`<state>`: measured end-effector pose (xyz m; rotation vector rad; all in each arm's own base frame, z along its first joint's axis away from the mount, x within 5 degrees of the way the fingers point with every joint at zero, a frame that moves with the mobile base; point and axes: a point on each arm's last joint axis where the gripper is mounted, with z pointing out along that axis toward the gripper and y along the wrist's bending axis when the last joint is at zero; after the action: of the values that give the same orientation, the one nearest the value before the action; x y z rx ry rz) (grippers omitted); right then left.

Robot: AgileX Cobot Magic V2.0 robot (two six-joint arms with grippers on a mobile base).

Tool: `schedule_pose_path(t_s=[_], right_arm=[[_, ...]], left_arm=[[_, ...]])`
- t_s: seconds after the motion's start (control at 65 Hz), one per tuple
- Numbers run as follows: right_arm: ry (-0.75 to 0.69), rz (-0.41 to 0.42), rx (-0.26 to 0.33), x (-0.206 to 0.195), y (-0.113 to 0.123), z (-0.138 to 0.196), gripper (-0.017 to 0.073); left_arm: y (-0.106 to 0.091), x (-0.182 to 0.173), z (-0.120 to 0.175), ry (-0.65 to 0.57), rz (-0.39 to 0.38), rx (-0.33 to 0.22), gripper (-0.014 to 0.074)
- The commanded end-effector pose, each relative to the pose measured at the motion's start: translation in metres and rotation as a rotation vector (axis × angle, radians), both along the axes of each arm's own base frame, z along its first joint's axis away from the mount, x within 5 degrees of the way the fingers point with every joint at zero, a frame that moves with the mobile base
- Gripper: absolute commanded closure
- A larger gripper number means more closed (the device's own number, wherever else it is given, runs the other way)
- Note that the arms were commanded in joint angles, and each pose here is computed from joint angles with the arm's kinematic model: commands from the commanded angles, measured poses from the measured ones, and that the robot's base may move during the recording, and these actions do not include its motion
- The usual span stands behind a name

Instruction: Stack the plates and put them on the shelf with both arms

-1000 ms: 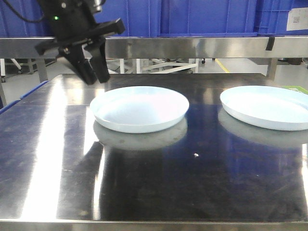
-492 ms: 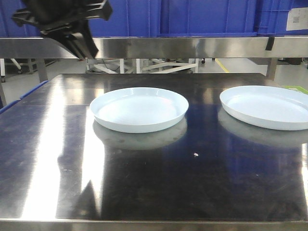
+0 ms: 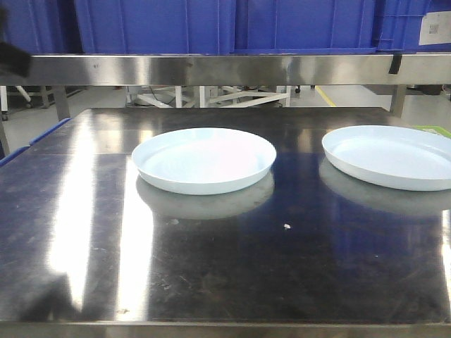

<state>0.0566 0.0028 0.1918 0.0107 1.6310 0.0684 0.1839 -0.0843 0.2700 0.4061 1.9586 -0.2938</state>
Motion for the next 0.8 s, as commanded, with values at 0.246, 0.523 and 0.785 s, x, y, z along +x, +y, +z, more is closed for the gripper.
schedule_pose_path(t_s=[0.246, 0.523, 0.785], right_arm=[[-0.104, -0.013, -0.006, -0.001, -0.001, 0.009, 0.0510], [-0.104, -0.013, -0.006, -0.001, -0.001, 0.009, 0.0510], [-0.104, -0.013, -0.006, -0.001, -0.001, 0.009, 0.0510]], left_arm=[[0.053, -0.054, 0.019, -0.293, 0.191, -0.082, 0.0512], [0.075, -0.083, 0.033, -0.399, 0.328, -0.063, 0.0512], [0.078, -0.087, 0.035, -0.424, 0.349, -0.065, 0.0512]])
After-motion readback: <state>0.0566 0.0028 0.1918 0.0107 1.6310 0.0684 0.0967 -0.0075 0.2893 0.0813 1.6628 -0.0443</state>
